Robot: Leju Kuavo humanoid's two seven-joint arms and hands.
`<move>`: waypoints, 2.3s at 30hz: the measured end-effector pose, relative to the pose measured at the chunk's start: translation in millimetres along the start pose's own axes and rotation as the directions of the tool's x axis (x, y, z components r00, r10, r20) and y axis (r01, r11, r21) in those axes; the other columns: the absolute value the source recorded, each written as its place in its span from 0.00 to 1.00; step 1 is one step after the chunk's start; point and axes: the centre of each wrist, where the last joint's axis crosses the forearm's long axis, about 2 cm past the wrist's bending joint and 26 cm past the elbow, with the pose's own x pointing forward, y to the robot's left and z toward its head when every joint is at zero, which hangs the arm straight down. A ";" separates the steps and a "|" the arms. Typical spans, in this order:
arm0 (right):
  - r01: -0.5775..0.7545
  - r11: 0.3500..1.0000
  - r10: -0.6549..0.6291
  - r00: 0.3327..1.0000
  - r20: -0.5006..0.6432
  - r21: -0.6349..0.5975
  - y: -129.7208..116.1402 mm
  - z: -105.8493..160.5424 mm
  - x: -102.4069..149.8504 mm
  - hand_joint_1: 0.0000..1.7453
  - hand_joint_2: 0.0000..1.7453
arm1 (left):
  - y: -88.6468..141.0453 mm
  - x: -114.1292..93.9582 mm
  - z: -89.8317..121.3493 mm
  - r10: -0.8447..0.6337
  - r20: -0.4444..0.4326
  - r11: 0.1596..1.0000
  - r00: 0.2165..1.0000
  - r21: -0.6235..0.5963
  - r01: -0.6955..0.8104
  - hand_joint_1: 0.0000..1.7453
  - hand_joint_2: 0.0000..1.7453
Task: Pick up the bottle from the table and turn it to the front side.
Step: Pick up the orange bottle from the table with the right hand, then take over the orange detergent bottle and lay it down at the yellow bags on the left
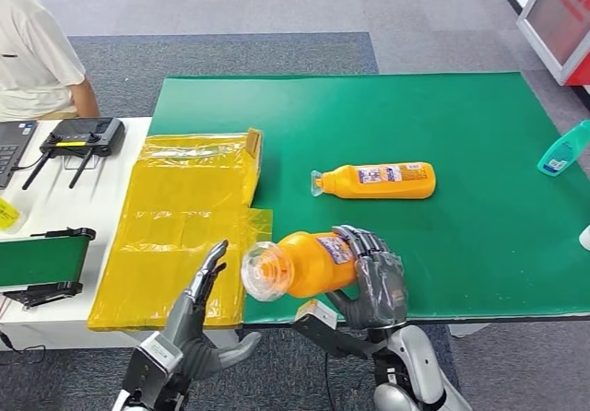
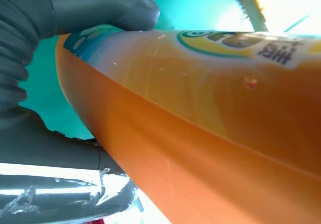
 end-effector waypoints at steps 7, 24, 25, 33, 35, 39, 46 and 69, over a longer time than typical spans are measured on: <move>0.098 0.994 -0.099 0.995 -0.020 -0.057 -2.6 -1.7 18.9 1.00 1.00 | -4.2 8.7 -8.1 -0.112 0.030 0.994 0.993 -0.001 0.112 0.00 1.00; 0.157 0.980 -0.157 0.988 0.008 -0.119 -4.4 -2.9 48.8 1.00 1.00 | -3.4 19.9 -18.5 -0.196 0.129 0.977 0.972 0.107 0.183 0.00 1.00; 0.167 0.979 -0.167 0.986 0.009 -0.119 -3.7 -3.4 51.0 1.00 1.00 | -3.2 20.6 -20.4 -0.186 0.136 0.979 0.973 0.114 0.171 0.00 1.00; 0.228 0.967 -0.226 0.974 0.031 -0.113 0.5 -5.9 61.0 1.00 1.00 | -5.6 26.0 -33.3 -0.128 0.192 0.987 0.973 0.123 0.106 0.00 1.00; 0.241 0.964 -0.239 0.971 0.031 -0.110 2.2 -6.1 61.0 1.00 1.00 | -7.3 27.4 -35.5 -0.104 0.204 0.990 0.973 0.110 0.083 0.00 1.00; 0.255 0.963 -0.254 0.967 0.023 -0.093 6.8 -5.1 60.8 1.00 1.00 | -10.5 30.0 -39.4 -0.066 0.221 0.995 0.973 0.084 0.048 0.00 1.00; 0.263 0.962 -0.262 0.965 0.022 -0.069 13.2 -5.4 60.0 1.00 1.00 | -14.3 34.4 -47.3 -0.044 0.266 0.998 0.963 0.044 0.034 0.00 1.00; 0.264 0.959 -0.258 0.964 0.062 -0.102 9.8 -9.4 65.8 1.00 1.00 | -30.8 46.2 -62.8 -0.083 0.343 0.992 0.936 -0.058 0.109 0.00 1.00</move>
